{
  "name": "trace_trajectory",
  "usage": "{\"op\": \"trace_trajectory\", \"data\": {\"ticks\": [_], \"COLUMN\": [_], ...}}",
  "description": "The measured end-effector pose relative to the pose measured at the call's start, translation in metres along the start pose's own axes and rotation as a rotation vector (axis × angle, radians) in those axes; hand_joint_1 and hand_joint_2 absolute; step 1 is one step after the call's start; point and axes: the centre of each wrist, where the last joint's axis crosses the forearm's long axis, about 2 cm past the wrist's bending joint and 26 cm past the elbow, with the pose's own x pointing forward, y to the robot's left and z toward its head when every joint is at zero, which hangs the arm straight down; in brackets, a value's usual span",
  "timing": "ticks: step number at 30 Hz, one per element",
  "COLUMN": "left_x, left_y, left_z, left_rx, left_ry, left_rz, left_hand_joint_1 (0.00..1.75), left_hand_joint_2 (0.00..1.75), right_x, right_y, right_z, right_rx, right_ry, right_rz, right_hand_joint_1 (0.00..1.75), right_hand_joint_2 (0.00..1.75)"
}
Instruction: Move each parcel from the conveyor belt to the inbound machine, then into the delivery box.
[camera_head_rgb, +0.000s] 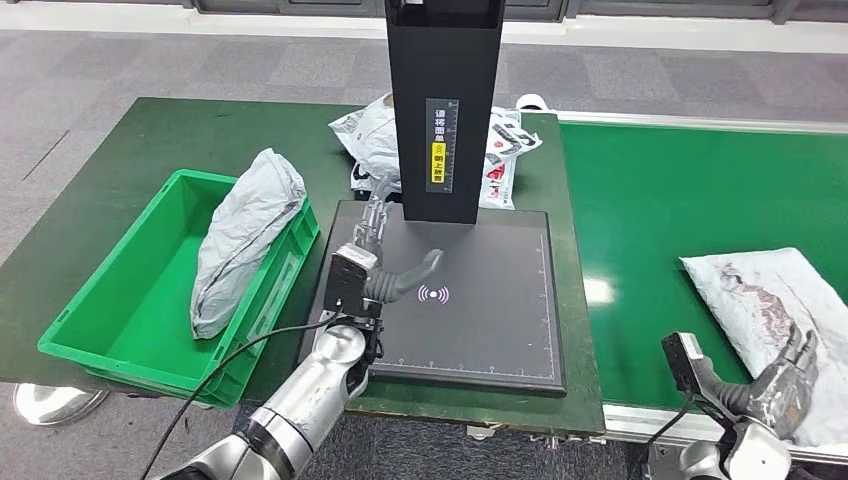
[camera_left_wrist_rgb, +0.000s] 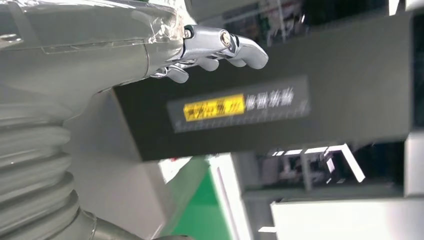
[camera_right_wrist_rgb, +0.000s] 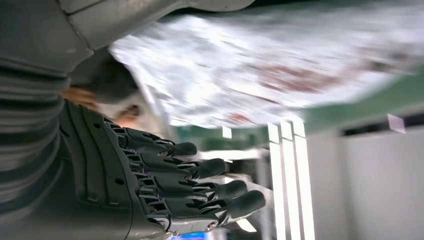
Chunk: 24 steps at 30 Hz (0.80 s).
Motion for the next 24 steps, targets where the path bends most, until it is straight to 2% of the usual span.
{"op": "trace_trajectory", "data": {"ticks": [6,10,15,24], "left_x": [-0.007,-0.013,-0.015,-0.014], "left_y": [-0.027,-0.035,-0.041,-0.038], "left_z": [0.009,0.019,0.026,0.019], "left_rx": [-0.036,-0.021,0.004,0.017], "left_ry": [0.096,0.123,0.125,0.101], "left_rz": [0.042,0.059,0.014,-0.066], "left_hand_joint_1": [0.0,0.0,0.0,0.0], "left_hand_joint_2": [1.75,1.75,1.75,1.75], "right_x": [-0.049,-0.067,-0.073,-0.066], "right_y": [0.022,0.031,0.033,0.029], "right_z": [0.013,0.022,0.018,-0.004], "right_rx": [0.153,0.235,0.305,0.383], "right_ry": [0.197,0.275,0.348,0.396], "right_rz": [0.131,0.19,0.231,0.25], "right_hand_joint_1": [0.0,0.0,0.0,0.0], "right_hand_joint_2": [1.75,1.75,1.75,1.75]}}
